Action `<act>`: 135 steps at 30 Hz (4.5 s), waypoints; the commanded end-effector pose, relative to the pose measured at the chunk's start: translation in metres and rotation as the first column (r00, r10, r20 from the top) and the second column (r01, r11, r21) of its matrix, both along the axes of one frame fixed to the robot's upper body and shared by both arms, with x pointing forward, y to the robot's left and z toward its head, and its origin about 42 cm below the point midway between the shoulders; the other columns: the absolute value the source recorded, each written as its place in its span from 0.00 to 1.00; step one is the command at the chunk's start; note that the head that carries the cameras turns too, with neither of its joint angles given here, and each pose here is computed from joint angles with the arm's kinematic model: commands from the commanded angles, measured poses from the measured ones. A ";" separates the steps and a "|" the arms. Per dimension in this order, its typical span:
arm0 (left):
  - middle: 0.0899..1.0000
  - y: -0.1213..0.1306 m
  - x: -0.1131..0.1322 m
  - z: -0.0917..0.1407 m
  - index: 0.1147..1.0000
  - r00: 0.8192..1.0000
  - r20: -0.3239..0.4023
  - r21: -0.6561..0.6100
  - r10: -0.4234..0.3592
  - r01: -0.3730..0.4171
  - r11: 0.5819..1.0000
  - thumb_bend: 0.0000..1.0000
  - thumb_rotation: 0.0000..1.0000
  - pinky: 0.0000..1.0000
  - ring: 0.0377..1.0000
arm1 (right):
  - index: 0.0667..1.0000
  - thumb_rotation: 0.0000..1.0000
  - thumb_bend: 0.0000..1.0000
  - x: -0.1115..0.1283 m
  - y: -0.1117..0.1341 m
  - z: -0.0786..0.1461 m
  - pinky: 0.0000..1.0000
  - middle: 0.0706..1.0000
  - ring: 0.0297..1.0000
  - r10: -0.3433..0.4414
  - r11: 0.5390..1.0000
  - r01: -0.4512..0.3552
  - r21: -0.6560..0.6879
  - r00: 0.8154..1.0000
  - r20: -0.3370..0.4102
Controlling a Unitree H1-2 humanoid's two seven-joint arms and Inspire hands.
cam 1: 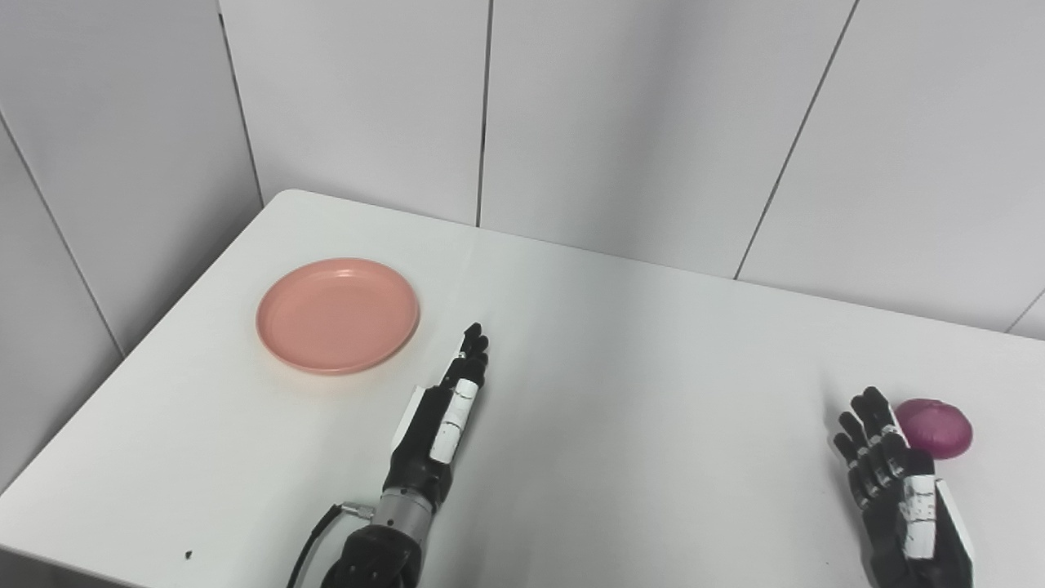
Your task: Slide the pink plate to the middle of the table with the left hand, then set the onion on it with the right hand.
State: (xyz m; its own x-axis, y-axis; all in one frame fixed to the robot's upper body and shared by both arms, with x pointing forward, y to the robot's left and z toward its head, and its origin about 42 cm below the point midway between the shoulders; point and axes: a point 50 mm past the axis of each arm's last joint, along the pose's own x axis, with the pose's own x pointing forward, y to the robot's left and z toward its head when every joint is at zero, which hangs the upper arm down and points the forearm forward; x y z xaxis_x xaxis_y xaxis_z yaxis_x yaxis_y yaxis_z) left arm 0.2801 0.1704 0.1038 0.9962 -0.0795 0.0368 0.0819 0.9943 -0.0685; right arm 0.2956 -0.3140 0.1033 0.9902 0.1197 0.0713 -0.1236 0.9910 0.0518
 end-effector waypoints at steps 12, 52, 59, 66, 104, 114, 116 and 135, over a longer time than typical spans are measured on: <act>0.98 0.020 0.029 0.065 0.98 0.994 0.079 -0.075 -0.078 0.084 0.994 0.85 0.98 1.00 0.98 | 1.00 0.95 0.89 -0.034 0.001 -0.061 1.00 0.98 1.00 -0.018 0.999 0.023 0.032 0.985 -0.174; 0.74 0.241 0.195 0.183 0.73 0.885 0.425 0.186 0.193 -0.293 0.938 0.89 0.93 0.69 0.75 | 1.00 0.93 0.88 -0.038 -0.001 -0.063 1.00 0.96 0.99 -0.009 1.000 0.014 0.028 0.984 -0.178; 0.76 0.274 0.191 0.175 0.74 0.889 0.383 0.189 0.251 -0.341 0.921 0.88 0.91 0.72 0.77 | 1.00 0.93 0.88 -0.039 -0.003 -0.064 1.00 0.97 1.00 -0.010 0.999 0.016 0.035 0.983 -0.184; 0.76 0.294 0.185 0.155 0.75 0.889 0.331 0.153 0.317 -0.382 0.911 0.86 0.89 0.75 0.78 | 1.00 0.94 0.89 -0.040 -0.005 -0.064 1.00 0.96 1.00 -0.005 1.000 0.010 0.025 0.983 -0.181; 0.78 0.280 0.170 0.044 0.74 0.934 0.025 0.007 0.357 -0.358 0.934 0.87 0.89 0.73 0.80 | 0.99 0.94 0.93 -0.042 0.003 -0.054 1.00 0.94 0.98 -0.024 0.999 0.028 0.020 0.985 -0.171; 0.75 0.281 0.162 0.036 0.74 0.935 -0.001 -0.025 0.355 -0.355 0.934 0.83 0.90 0.70 0.79 | 1.00 0.95 0.94 -0.043 0.003 -0.050 1.00 0.95 0.98 -0.025 0.999 0.028 0.017 0.985 -0.170; 0.75 0.281 0.160 0.035 0.74 0.936 -0.009 -0.037 0.352 -0.352 0.935 0.83 0.91 0.70 0.79 | 0.99 0.94 0.94 -0.043 0.004 -0.049 1.00 0.94 0.98 -0.023 0.999 0.026 0.018 0.986 -0.165; 0.70 0.243 0.138 0.046 0.71 0.965 0.013 -0.143 0.263 -0.259 0.955 0.81 0.86 0.67 0.75 | 1.00 0.94 0.96 -0.042 0.011 -0.038 1.00 0.96 1.00 -0.016 0.999 0.021 0.031 0.987 -0.158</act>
State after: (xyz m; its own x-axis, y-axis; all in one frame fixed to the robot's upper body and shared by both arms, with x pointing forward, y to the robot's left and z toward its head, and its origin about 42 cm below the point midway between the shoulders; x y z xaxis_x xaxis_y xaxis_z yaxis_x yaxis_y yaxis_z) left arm 0.4105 0.4147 0.1323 0.9782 0.2073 0.0121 -0.2007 0.9586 -0.2021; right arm 0.2839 -0.3141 0.1058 0.9914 0.1166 0.0598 -0.1182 0.9927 0.0231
